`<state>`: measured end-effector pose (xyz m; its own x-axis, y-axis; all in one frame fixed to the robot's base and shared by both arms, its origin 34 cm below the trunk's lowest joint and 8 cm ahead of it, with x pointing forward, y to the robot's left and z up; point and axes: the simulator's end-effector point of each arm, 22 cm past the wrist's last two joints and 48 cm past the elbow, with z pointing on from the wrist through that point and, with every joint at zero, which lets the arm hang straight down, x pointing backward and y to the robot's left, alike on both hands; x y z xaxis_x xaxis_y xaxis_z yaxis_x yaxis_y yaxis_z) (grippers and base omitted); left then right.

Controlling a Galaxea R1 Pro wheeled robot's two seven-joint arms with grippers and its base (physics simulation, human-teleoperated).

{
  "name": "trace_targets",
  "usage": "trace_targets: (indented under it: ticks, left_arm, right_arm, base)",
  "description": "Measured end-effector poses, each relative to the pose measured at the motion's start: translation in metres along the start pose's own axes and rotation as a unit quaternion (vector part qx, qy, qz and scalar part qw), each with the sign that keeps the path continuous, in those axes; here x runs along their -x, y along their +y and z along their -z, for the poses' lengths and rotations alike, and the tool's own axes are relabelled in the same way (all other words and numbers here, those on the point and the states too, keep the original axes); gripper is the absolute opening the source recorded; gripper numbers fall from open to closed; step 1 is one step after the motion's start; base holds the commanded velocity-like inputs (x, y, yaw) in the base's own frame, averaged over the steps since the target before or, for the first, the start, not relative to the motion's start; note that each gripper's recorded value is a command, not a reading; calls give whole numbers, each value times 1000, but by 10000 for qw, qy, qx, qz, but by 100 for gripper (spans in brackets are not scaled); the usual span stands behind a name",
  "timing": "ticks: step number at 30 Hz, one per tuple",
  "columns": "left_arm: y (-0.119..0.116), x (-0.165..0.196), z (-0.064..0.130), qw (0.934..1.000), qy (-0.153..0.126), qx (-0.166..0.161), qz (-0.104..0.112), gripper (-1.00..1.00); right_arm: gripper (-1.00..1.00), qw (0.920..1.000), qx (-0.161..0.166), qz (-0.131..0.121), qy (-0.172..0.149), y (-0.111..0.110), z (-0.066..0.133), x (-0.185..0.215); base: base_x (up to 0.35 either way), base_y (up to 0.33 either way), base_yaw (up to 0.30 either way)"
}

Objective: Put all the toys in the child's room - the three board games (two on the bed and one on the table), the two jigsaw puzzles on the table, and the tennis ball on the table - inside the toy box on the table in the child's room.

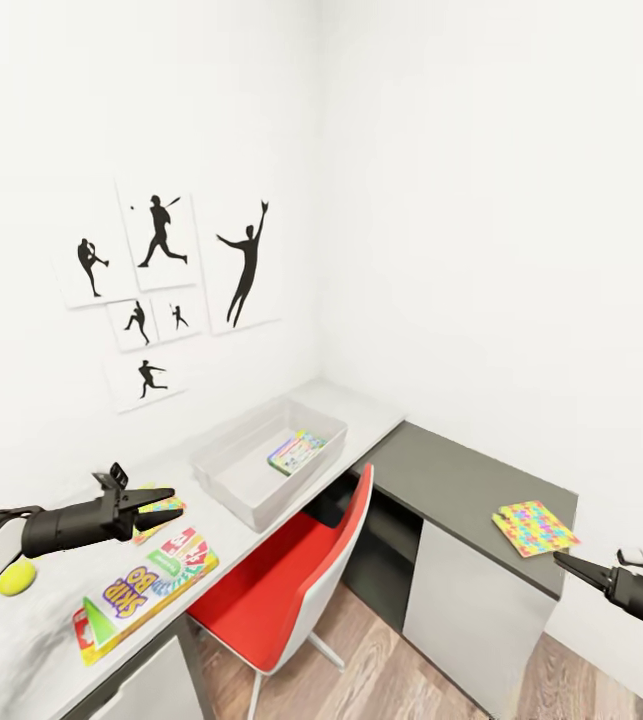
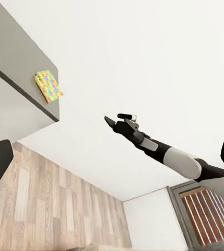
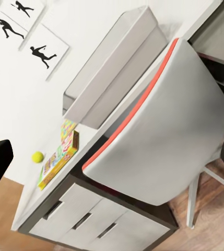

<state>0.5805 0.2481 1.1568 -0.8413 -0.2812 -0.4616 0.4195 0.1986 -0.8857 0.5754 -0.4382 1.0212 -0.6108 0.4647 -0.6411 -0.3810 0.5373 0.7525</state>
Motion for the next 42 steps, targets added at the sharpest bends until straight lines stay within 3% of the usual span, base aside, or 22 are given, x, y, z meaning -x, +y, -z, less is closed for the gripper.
trace_targets:
  ticks: [9, 14, 20, 25, 32, 42]
  left_arm:
    - [-2, 3, -4, 9992, -71, 74, -377, 100]
    - [-2, -2, -26, 9991, -37, 26, -417, 100]
    - [35, -28, -96, 9961, 211, 741, -437, 100]
    - [50, -41, -136, 9920, 267, 1146, -463, 100]
    - [51, -43, -147, 9899, 257, 1296, -506, 100]
    - [46, -40, -146, 9896, 222, 1301, -577, 100]
  right_arm:
    - [100, 10000, 42, 28, -25, 5, -2, 2]
    - [100, 10000, 66, 42, -30, 7, -4, 2]
    - [100, 10000, 34, 66, -53, 8, -3, 4]
    - [100, 9999, 31, 101, -71, 10, -3, 6]
    - [100, 9998, 49, 150, -97, 13, -2, 9]
    - [100, 9997, 79, 194, -133, 18, -1, 12]
  base:
    - [0, 0, -207]
    - [0, 0, -207]
    - [0, 0, -207]
    - [0, 0, -207]
    - [0, 0, -207]
    - [0, 0, -207]
